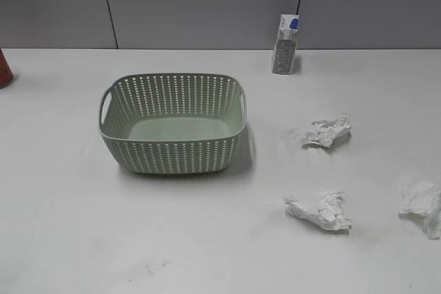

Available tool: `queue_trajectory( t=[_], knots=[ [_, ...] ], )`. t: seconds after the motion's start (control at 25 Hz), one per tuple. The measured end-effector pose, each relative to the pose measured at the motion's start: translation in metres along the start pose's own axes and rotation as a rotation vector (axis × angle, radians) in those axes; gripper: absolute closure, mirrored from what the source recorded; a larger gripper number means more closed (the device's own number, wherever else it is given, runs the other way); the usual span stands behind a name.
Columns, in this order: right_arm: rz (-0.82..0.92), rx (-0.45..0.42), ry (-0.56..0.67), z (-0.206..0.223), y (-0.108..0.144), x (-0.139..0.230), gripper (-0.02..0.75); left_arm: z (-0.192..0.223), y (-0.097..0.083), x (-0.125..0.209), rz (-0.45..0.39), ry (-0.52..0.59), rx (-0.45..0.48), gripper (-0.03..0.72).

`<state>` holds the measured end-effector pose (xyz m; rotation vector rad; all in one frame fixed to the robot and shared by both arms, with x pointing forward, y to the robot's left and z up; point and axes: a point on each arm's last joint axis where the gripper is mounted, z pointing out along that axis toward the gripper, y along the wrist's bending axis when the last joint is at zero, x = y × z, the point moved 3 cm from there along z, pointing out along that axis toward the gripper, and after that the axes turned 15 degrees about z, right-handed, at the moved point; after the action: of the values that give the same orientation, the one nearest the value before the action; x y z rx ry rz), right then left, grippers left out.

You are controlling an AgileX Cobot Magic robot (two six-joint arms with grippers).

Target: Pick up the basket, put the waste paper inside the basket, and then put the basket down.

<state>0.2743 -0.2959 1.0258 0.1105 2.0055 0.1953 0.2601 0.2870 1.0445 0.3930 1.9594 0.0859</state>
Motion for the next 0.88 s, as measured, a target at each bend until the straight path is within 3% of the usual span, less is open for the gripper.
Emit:
queue_trajectory(
  t=[0.52,0.88],
  knots=[
    [0.000,0.000,0.000,0.000,0.000,0.000,0.148,0.001,0.000,-0.002,-0.005,0.004,0.007,0.174],
    [0.000,0.000,0.000,0.000,0.000,0.000,0.148,0.046,0.011,-0.047,-0.115,0.083,0.103,0.174]
  ],
)
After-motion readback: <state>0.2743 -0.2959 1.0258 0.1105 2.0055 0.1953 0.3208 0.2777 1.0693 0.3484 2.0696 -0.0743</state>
